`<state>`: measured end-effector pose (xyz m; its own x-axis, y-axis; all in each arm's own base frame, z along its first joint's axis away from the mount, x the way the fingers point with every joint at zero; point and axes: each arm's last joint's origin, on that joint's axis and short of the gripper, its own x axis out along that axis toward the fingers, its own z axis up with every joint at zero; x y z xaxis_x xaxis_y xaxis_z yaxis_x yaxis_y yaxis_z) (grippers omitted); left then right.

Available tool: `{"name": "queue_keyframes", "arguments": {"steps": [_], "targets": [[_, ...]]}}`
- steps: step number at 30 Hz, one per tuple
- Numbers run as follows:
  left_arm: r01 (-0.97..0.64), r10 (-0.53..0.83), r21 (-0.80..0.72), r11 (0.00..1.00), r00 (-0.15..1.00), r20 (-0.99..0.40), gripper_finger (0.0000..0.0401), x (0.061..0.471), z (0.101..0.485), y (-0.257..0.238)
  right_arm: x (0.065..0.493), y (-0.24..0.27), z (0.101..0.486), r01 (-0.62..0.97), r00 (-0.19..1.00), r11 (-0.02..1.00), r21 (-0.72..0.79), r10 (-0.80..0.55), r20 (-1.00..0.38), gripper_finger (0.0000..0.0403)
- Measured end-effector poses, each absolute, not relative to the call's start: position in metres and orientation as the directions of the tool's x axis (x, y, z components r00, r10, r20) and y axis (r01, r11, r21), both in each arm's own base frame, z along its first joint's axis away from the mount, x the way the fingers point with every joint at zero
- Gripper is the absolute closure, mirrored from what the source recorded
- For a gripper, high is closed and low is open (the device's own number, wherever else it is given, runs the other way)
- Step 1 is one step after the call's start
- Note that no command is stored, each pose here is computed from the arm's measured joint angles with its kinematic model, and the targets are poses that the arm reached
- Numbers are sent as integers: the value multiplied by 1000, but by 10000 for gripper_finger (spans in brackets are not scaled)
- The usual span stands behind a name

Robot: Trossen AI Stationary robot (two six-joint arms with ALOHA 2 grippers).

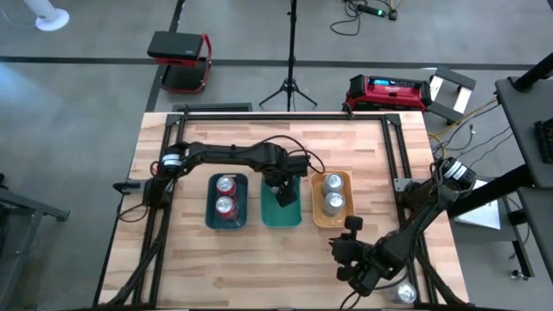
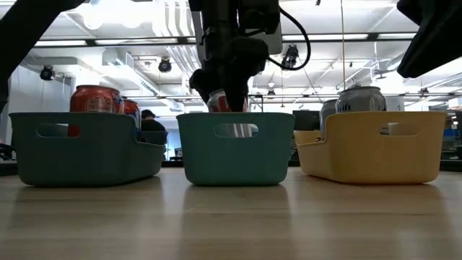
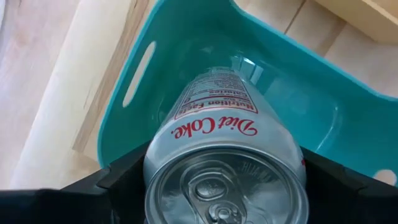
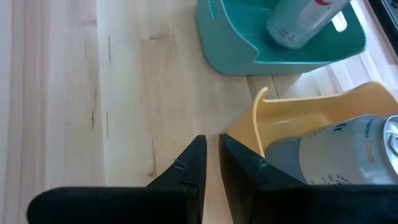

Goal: Sort soda cans
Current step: Put the left red-silver soda can into the green bin

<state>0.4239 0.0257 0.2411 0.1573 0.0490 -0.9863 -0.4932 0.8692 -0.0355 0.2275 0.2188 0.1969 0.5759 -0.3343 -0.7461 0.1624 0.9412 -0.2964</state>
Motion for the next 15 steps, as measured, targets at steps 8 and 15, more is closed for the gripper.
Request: {"name": "queue_keyframes", "arguments": {"steps": [8,15], "targets": [[-514,50,-37,857,153,-987,102,423,236,29,229,218,197,208,575,942,-264,-336,-746,364],[-523,53,-41,851,164,-985,97,424,236,30,229,218,197,209,575,942,-264,-337,-746,364]]}}
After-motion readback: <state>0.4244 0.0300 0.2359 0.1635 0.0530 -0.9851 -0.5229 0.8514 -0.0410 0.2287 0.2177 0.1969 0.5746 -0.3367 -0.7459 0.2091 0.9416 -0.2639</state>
